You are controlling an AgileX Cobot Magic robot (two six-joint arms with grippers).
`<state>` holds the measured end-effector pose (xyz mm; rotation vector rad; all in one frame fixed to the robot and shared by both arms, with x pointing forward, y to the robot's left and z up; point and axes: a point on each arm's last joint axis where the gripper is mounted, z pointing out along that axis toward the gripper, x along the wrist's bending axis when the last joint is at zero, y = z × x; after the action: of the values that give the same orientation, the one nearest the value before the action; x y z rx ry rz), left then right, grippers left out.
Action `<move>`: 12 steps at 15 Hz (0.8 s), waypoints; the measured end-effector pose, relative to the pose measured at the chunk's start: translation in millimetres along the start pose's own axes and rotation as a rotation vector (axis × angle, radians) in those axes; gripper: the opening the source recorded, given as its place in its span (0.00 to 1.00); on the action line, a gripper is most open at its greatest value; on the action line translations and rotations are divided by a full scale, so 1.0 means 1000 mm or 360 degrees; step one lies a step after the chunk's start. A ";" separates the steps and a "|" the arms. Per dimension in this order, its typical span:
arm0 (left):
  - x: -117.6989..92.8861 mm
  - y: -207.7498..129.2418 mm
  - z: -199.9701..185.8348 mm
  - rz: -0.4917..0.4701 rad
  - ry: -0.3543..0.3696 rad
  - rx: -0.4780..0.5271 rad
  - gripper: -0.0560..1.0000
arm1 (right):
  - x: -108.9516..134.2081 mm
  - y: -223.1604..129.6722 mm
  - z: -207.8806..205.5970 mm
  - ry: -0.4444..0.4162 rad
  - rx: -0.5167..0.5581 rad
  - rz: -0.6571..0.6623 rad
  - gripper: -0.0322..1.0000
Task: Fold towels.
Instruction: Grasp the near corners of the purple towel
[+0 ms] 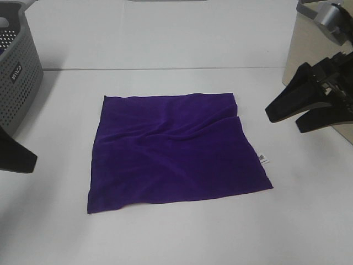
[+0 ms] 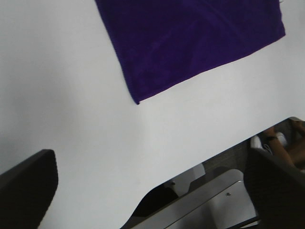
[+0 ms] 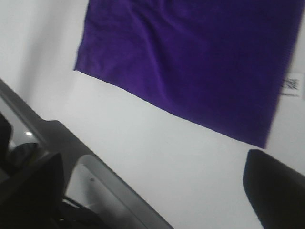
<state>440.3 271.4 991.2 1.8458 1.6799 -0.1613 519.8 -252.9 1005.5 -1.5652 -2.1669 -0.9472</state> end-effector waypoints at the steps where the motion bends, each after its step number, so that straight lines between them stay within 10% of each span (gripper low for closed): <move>1: 0.013 0.007 0.024 -0.0008 -0.0059 0.0001 0.99 | -0.019 0.003 0.023 0.0134 0.0042 0.0029 0.99; 12: 0.047 0.013 0.090 -0.0208 -0.0087 0.0261 0.99 | -0.036 0.000 0.039 0.0113 0.0140 0.0054 0.99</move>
<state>489.4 265.1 901.9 1.8303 1.7955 -0.4111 537.7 -253.3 955.6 -1.5002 -2.0976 -0.8709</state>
